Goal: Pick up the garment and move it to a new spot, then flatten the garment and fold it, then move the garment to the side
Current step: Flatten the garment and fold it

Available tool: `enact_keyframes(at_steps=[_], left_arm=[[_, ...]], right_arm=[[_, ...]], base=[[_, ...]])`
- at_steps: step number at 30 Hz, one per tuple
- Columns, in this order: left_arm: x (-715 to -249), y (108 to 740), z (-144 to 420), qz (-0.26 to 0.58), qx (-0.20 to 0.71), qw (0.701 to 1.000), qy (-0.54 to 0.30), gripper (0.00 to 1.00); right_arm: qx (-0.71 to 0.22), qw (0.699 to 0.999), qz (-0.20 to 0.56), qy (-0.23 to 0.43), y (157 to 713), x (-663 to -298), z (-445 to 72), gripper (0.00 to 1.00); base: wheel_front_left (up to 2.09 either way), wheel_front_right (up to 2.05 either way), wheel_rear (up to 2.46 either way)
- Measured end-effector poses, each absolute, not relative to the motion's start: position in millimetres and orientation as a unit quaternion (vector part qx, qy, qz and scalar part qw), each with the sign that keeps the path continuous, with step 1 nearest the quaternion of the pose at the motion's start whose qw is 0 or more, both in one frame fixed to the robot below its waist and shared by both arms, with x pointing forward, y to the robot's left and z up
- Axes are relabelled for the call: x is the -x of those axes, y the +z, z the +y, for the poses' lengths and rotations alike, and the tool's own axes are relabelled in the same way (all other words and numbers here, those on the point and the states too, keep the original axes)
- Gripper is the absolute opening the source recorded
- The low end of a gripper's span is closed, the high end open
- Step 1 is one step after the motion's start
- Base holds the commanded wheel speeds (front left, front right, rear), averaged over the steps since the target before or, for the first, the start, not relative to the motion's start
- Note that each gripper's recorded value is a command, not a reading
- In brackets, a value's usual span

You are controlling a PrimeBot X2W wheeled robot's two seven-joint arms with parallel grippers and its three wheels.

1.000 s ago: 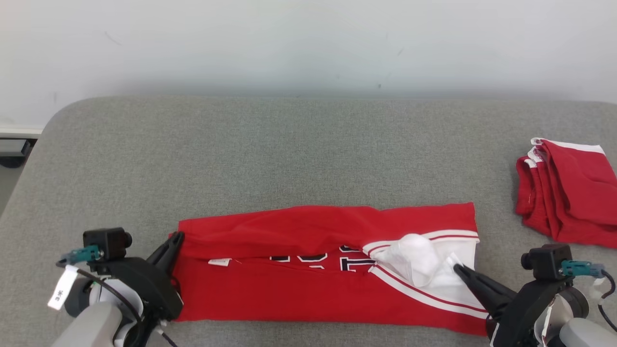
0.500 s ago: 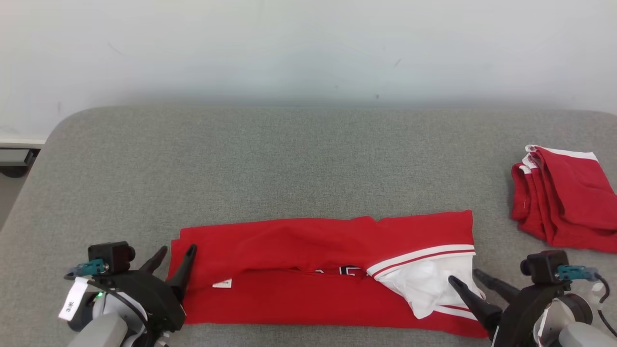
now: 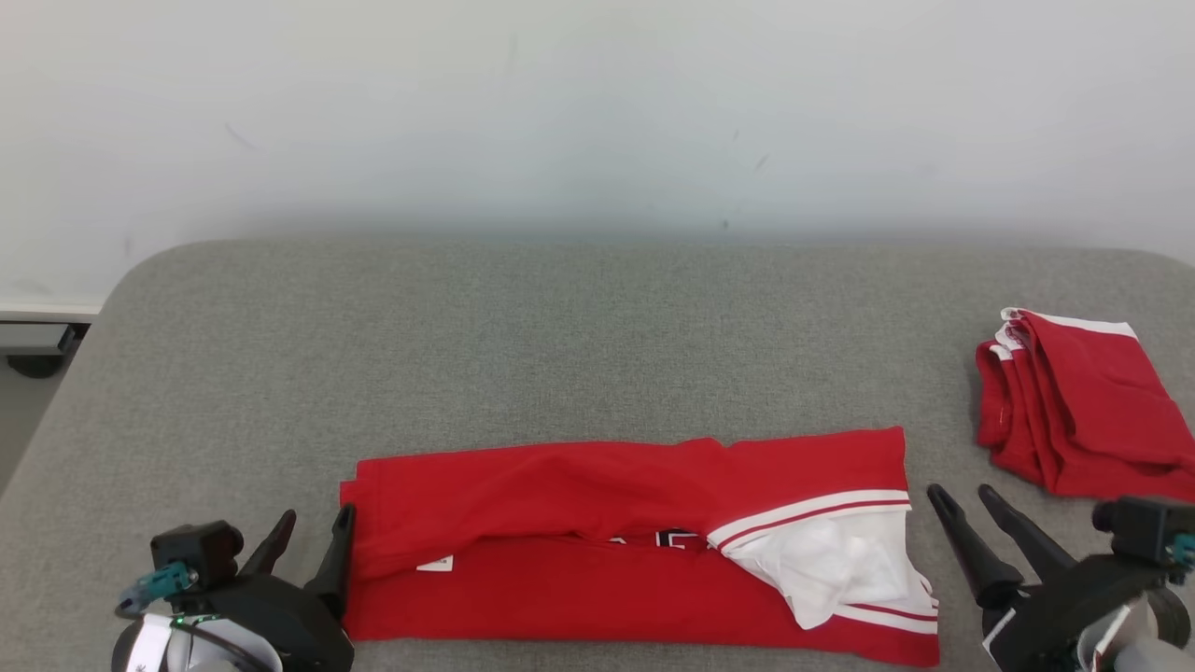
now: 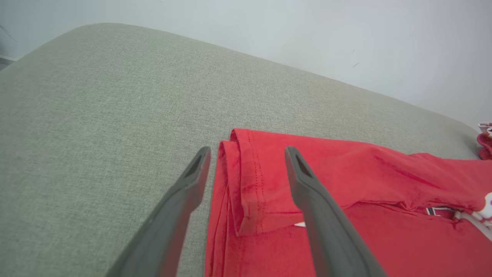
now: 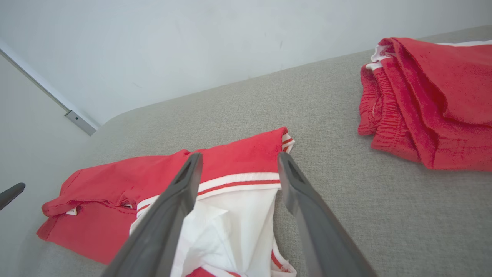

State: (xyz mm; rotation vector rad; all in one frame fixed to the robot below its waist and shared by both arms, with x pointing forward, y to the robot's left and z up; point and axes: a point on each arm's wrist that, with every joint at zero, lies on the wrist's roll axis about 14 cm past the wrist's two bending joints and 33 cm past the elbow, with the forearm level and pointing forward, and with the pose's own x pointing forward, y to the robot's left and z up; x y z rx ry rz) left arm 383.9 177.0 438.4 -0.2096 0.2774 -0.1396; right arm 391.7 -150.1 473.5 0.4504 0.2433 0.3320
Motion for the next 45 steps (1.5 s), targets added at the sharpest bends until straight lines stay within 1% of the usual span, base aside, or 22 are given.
enact_keyframes(at_steps=[8,15,20,27,31,35,40,45], left_arm=[[-361.6,438.0,183.9,0.124,0.092,0.987,-0.043,1.0],[-345.7,440.5,192.6,0.112,0.1,0.988,-0.02,1.0],[-339.0,447.6,190.5,0.096,0.08,0.992,-0.029,1.0],[-334.3,458.9,195.7,0.073,0.079,0.994,-0.022,1.0],[-331.6,461.9,202.5,0.065,0.086,0.994,-0.008,1.0],[-329.1,461.9,214.5,0.061,0.088,0.994,0.014,1.0],[-332.0,468.0,205.8,0.047,0.075,0.996,0.006,1.0],[-329.1,468.8,209.3,0.042,0.07,0.997,0.014,1.0]], right_arm=[[-0.212,0.965,0.099,0.116,474.9,-380.8,-160.6,1.0],[-0.208,0.971,0.089,0.079,477.2,-374.0,-171.6,1.0],[-0.205,0.973,0.087,0.063,475.1,-367.4,-179.7,1.0],[-0.196,0.977,0.063,0.057,487.4,-371.0,-182.6,1.0],[-0.177,0.981,0.065,0.05,481.9,-364.7,-187.8,1.0],[-0.146,0.986,0.058,0.059,483.2,-361.0,-185.1,1.0],[-0.105,0.991,0.049,0.072,485.5,-357.1,-184.5,1.0],[-0.104,0.991,0.05,0.067,483.6,-354.1,-186.2,1.0]], base=[[0.0,0.0,0.0],[0.0,0.0,0.0],[0.0,0.0,0.0],[0.0,0.0,0.0],[0.0,0.0,0.0],[0.0,0.0,0.0],[0.0,0.0,0.0],[0.0,0.0,0.0]])
